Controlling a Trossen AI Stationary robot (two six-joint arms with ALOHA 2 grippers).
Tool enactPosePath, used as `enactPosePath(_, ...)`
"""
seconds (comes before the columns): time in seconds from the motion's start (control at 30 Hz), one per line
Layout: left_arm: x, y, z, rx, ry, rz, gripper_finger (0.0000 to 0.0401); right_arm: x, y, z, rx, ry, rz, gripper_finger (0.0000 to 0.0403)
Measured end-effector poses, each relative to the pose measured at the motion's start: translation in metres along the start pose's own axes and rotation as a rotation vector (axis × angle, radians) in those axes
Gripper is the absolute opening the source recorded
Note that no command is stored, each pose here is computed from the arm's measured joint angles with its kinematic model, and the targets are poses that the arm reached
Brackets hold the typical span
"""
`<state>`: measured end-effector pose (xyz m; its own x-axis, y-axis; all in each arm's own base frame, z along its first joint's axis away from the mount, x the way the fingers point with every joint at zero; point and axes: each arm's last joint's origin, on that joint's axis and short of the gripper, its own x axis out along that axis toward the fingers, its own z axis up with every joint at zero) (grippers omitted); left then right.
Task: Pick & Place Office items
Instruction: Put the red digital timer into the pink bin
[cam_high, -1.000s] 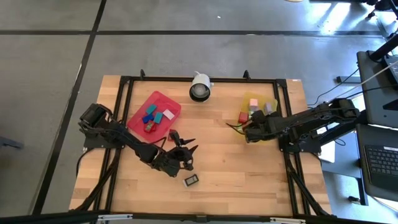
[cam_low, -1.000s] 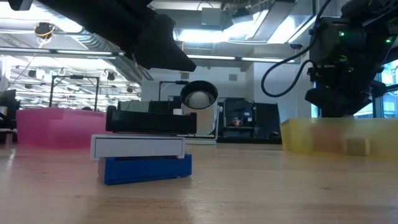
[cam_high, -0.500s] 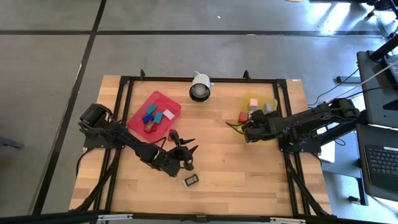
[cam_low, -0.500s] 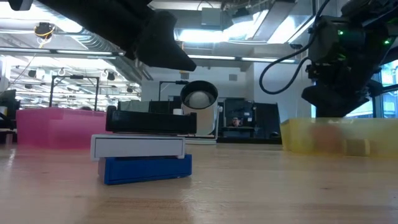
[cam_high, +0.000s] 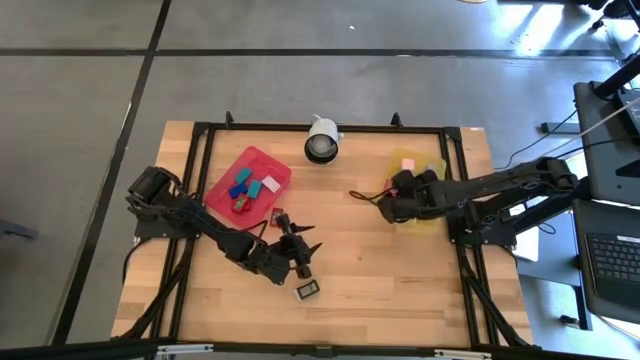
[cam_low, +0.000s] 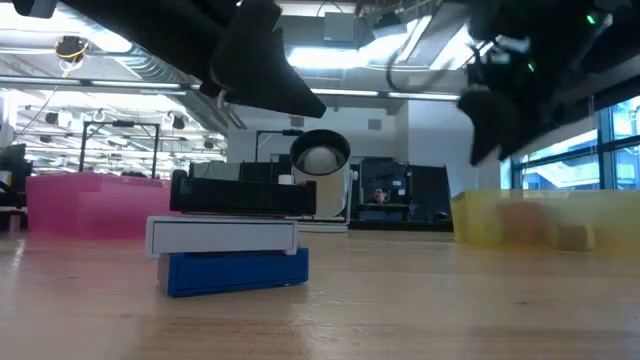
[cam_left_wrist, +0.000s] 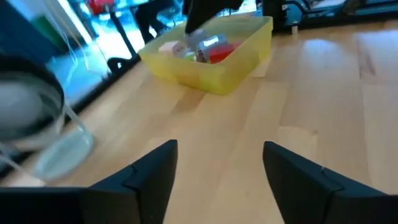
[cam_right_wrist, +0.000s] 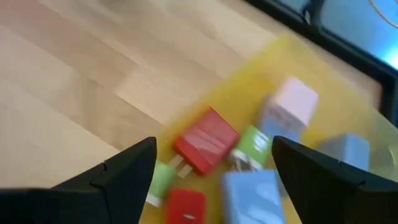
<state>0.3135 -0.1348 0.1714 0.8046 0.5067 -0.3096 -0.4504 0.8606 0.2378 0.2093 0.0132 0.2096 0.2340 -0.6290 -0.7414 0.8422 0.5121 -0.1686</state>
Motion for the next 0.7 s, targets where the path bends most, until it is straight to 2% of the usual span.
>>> enactPosePath(0.17,0.004,0.017,0.003,-0.199,0.101,-0.043,0.0258,-0.019,0.009,0.019,0.005,-0.043,0.067,0.0318)
enactPosePath(0.27,0.007,0.034,-0.002,-0.366,0.275,-0.084,0.0262,-0.024,0.012,0.022,-0.007,-0.061,0.096,0.0318)
enactPosePath(0.33,0.009,0.045,-0.008,-0.443,0.398,-0.06,0.0262,-0.026,0.014,0.021,-0.012,-0.064,0.105,0.0318)
enactPosePath(0.43,0.011,0.058,-0.02,-0.521,0.553,0.012,0.0263,-0.027,0.015,0.019,-0.019,-0.066,0.112,0.0318)
enactPosePath(0.53,0.012,0.066,-0.028,-0.581,0.647,0.086,0.0263,-0.028,0.015,0.018,-0.024,-0.067,0.116,0.0318)
enactPosePath(0.7,0.015,0.072,-0.03,-0.6,0.658,0.141,0.0263,-0.028,0.015,0.018,0.003,-0.058,0.118,0.0318)
